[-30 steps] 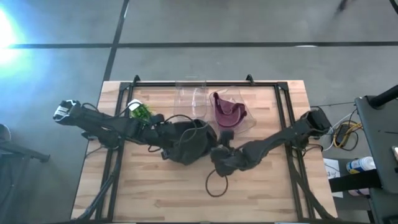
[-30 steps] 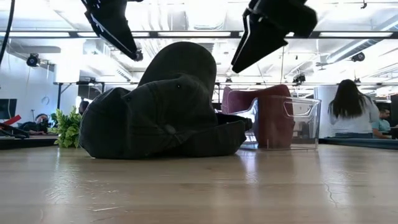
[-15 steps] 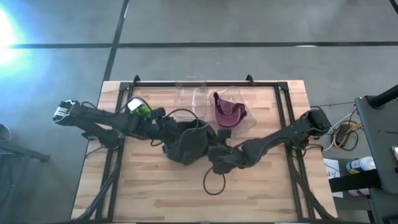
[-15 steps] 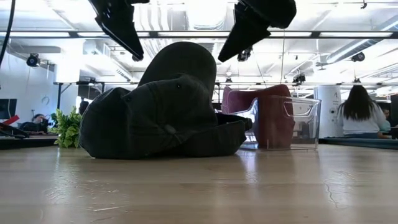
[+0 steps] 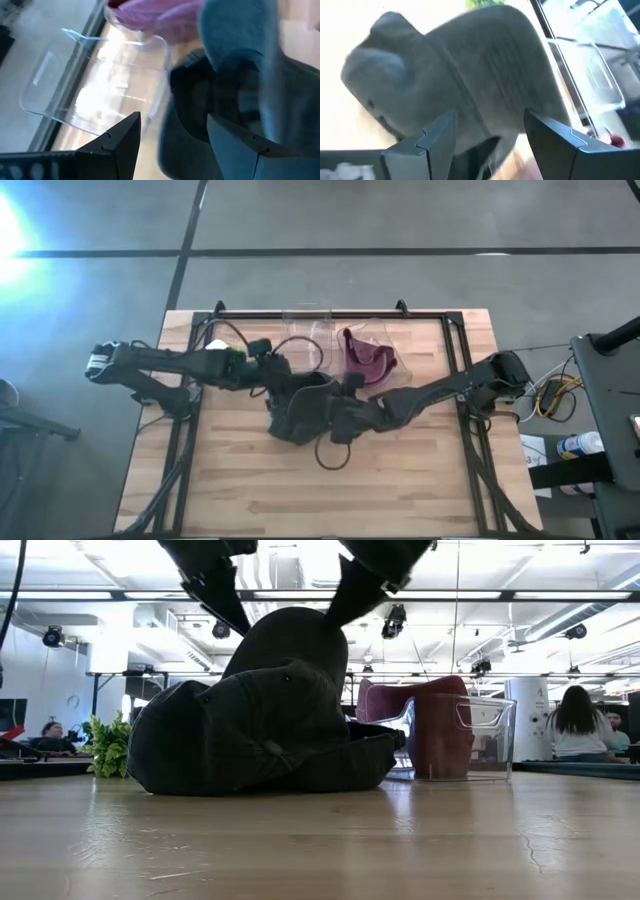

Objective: Pick & Place hat
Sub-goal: Put the bottom black cap into the left transparent bin

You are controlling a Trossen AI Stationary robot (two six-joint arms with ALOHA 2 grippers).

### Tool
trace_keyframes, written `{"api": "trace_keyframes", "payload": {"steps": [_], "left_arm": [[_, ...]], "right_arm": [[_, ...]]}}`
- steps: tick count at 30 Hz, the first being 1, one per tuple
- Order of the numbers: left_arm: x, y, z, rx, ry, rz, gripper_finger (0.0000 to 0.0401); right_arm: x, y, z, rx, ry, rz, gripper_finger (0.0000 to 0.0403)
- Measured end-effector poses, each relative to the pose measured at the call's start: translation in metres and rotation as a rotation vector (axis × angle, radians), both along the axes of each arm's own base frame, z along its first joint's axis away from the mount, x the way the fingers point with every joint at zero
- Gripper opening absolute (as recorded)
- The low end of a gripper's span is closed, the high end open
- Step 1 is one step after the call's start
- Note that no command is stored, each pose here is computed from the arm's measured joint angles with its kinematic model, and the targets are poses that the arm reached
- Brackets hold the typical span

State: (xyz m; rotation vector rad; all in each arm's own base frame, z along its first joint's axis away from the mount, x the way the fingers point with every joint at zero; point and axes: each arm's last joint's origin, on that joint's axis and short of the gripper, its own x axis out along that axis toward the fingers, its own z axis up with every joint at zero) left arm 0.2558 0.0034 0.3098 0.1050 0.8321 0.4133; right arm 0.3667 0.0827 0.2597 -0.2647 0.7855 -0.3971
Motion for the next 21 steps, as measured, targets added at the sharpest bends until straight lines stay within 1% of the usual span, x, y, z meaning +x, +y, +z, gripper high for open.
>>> {"api": "trace_keyframes", "payload": {"steps": [3,5,7,9,11,15,18,21], "left_arm": [[0.003,0.014,0.002,-0.01,-0.022,-0.011,0.0222],[0.004,0.023,0.003,-0.04,-0.031,-0.036,0.0222],[0.004,0.033,0.003,-0.066,-0.039,-0.052,0.0222],[0.003,0.042,0.004,-0.063,-0.04,-0.052,0.0222],[0.001,0.052,0.004,-0.037,-0.028,-0.05,0.0222],[0.004,0.069,0.002,-0.025,-0.024,-0.106,0.0222],[0.013,0.081,-0.006,-0.036,-0.033,-0.142,0.0222],[0.026,0.089,-0.021,-0.047,-0.006,-0.173,0.0222]], "right_arm": [[0.008,-0.009,0.006,0.039,-0.032,0.046,0.0224],[0.012,-0.016,0.01,0.068,-0.055,0.05,0.0224],[0.013,-0.019,0.013,0.069,-0.064,0.042,0.0224],[0.014,-0.02,0.015,0.064,-0.065,0.045,0.0224],[0.014,-0.02,0.015,0.061,-0.063,0.051,0.0224],[0.015,-0.02,0.008,0.068,-0.058,0.06,0.0224],[0.016,-0.018,0.002,0.082,-0.033,0.076,0.0224],[0.012,-0.012,-0.007,0.102,0.024,0.086,0.0224]]}}
